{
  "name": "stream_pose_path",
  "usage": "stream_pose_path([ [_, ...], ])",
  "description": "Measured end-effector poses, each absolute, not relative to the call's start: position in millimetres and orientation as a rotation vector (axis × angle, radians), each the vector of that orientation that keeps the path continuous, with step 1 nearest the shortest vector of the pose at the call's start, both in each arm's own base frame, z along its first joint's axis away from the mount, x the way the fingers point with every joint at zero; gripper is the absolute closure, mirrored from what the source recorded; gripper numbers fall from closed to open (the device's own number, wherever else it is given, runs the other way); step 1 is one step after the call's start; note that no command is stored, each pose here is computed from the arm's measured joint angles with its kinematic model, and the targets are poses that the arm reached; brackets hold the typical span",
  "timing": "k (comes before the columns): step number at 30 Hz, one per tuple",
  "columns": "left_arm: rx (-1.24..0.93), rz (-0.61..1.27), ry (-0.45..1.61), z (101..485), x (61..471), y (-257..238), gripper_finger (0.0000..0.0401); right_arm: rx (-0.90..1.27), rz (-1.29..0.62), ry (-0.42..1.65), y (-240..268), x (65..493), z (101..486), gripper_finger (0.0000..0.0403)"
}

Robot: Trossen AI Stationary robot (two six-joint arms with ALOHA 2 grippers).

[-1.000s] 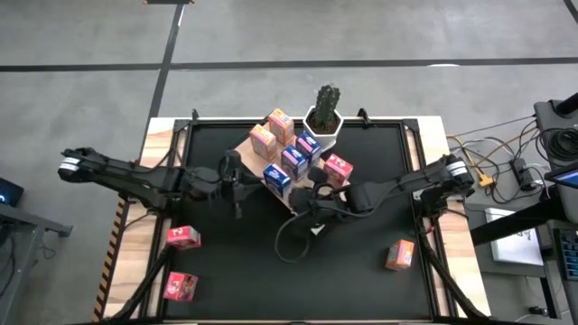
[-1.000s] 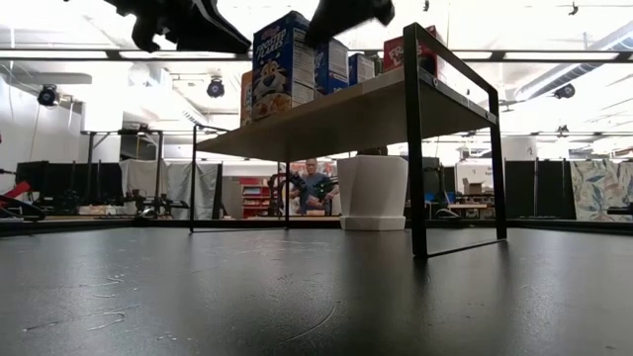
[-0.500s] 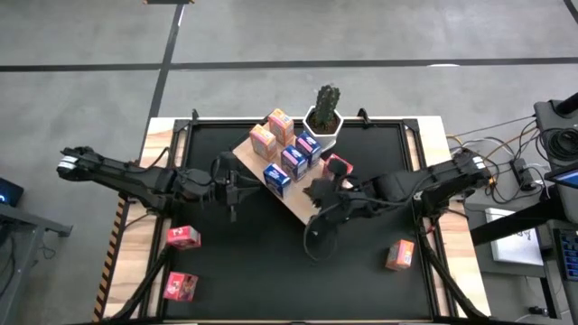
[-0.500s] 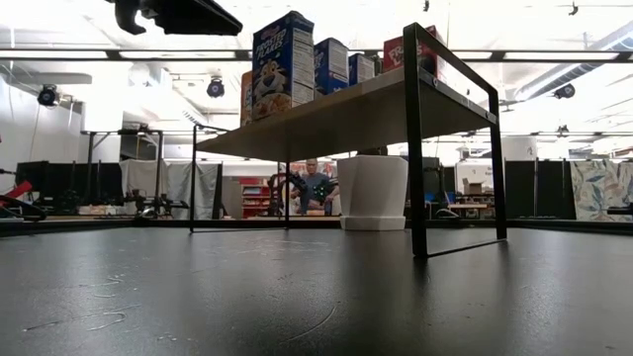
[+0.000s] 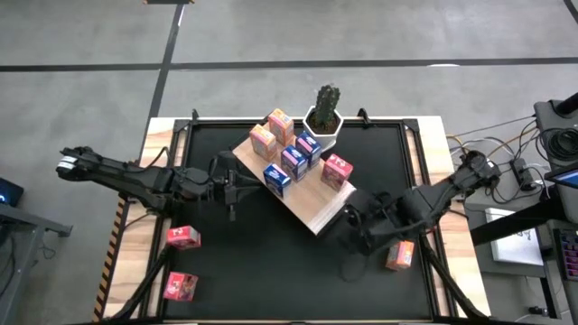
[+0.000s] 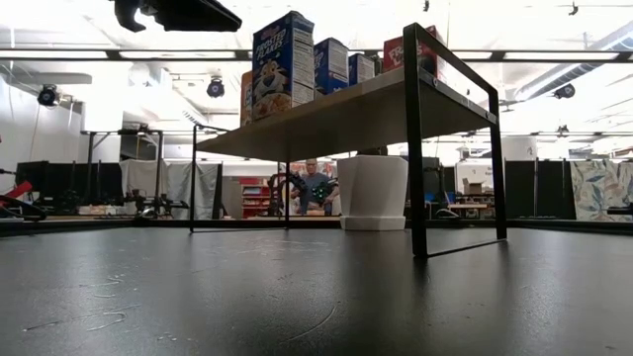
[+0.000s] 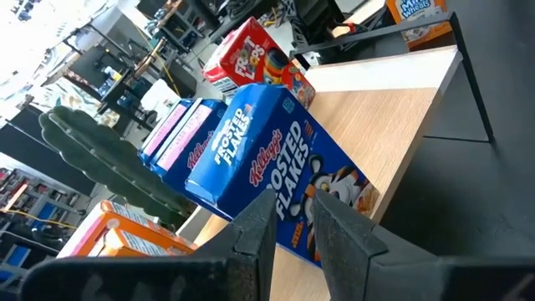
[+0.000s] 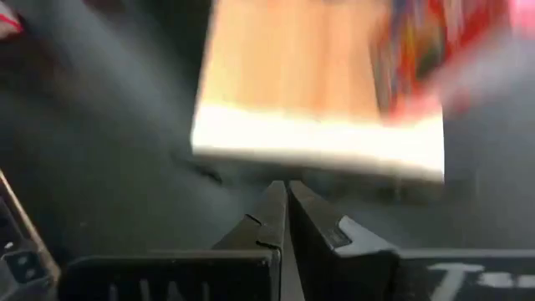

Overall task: Stack cereal on shelf
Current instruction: Put the orange cereal box on the shelf aligned with the other orange cereal boxes

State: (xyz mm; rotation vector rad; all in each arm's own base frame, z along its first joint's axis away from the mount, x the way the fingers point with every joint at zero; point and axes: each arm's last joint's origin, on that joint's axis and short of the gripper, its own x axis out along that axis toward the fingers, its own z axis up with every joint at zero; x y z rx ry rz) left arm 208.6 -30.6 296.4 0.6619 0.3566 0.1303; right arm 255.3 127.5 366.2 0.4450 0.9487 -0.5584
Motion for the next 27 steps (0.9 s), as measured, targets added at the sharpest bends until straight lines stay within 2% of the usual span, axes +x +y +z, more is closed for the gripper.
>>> stream_pose_path([
  [12,0.658,0.132,0.357,296.5,208.6,-30.6,0.0337,0.913,-0.897,1.252,182.9,205.9,321.2,0.0394],
  [18,0.655,0.132,0.357,296.5,208.6,-30.6,0.0337,0.976,-1.084,1.212,196.5,183.3,304.9,0.039],
  [22,0.655,0.132,0.357,296.4,208.6,-30.6,0.0337,0.992,-1.167,1.251,199.9,173.5,298.4,0.0359],
  [27,0.655,0.132,0.357,296.4,208.6,-30.6,0.0337,0.984,-1.228,1.271,202.9,164.1,296.4,0.0288],
])
